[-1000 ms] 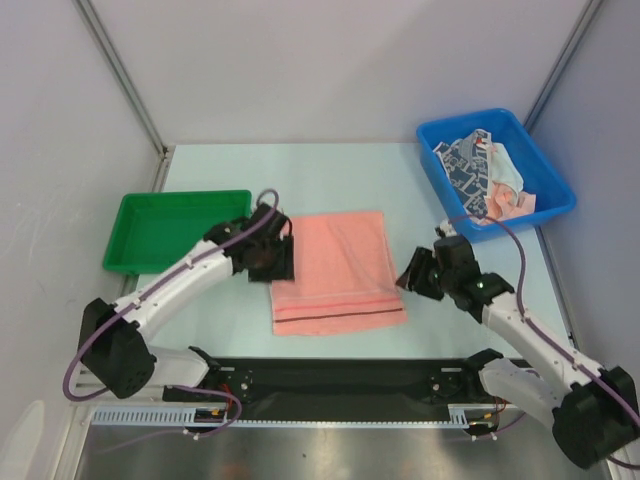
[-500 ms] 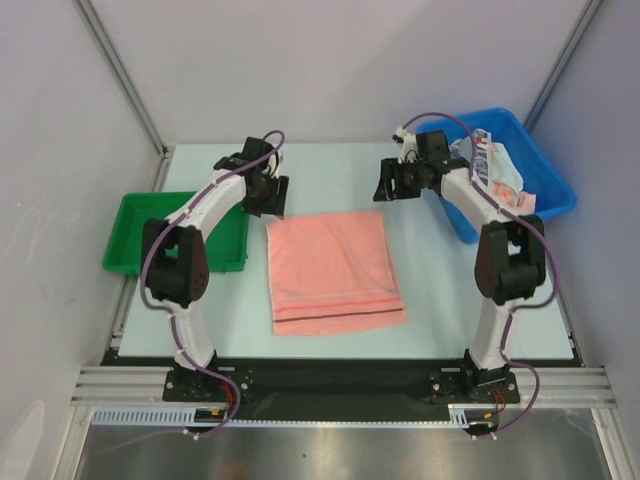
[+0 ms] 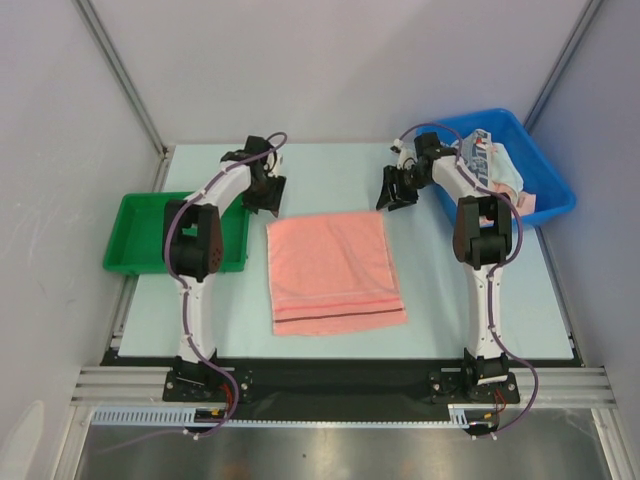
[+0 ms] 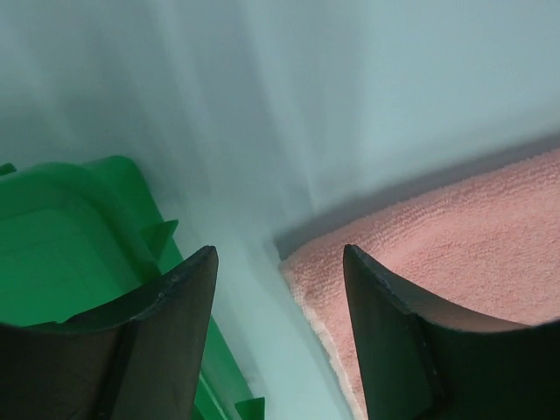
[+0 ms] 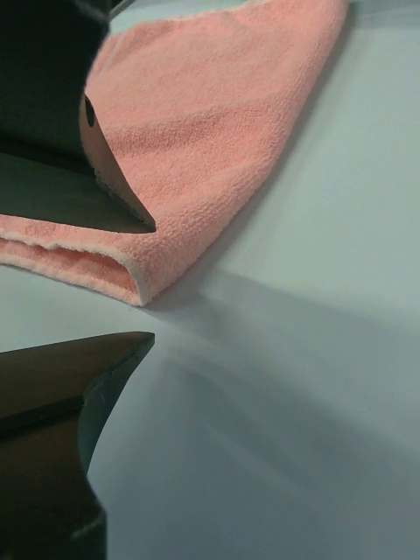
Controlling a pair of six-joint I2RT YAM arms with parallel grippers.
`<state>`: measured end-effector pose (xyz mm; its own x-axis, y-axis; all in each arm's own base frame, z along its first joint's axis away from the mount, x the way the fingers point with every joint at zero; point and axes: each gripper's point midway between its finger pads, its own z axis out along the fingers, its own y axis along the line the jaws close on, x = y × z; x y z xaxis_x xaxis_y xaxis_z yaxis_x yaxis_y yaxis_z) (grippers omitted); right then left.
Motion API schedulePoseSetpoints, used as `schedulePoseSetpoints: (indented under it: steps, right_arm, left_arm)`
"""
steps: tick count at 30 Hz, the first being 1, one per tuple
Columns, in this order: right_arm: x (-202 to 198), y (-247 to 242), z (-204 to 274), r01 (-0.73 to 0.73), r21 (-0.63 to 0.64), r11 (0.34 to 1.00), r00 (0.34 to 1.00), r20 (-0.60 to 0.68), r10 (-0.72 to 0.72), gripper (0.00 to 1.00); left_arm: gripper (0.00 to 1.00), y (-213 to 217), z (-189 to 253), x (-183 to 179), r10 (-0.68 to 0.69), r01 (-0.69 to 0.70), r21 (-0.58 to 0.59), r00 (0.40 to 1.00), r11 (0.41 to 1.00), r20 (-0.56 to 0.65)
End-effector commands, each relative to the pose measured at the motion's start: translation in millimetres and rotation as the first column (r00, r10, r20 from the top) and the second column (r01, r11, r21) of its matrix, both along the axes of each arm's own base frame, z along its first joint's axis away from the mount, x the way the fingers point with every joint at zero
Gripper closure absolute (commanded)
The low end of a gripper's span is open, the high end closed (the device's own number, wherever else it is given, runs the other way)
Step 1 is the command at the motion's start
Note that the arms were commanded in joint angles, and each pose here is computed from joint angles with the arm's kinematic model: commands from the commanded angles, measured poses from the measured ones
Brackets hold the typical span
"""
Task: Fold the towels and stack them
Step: Fold the towel
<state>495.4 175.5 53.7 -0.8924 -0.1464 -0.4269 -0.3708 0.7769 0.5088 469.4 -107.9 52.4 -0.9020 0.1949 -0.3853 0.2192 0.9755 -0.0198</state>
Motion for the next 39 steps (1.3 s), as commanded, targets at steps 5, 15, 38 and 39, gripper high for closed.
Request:
schedulePoseSetpoints:
  steps: [5, 15, 38, 39]
  right_arm:
    - [-9, 19, 9, 0.027, 0.111, 0.993, 0.997, -0.072, -0.019, 0.43]
    - [-8, 16, -20, 0.096, 0.067, 0.993, 0.99, -0.106, -0.089, 0.47]
    - [6, 2, -31, 0.029, 0.017, 0.999, 0.999, 0.025, -0.029, 1.0]
    - [6, 0, -32, 0.033, 0.009, 0.999, 0.999, 0.023, -0.033, 1.0]
  left_arm:
    - [0.37, 5, -6, 12, -0.03, 0.03, 0.033, 1.0, 0.999, -0.001]
    - [0.39, 10, -5, 15, -0.016, 0.016, 0.064, 1.0, 0.998, 0.001]
    - [0.39, 1, -22, -9, -0.162, 0.158, -0.043, 0.981, 0.986, -0.105]
    - [0.4, 2, -22, -10, -0.157, 0.154, -0.038, 0.982, 0.987, -0.108]
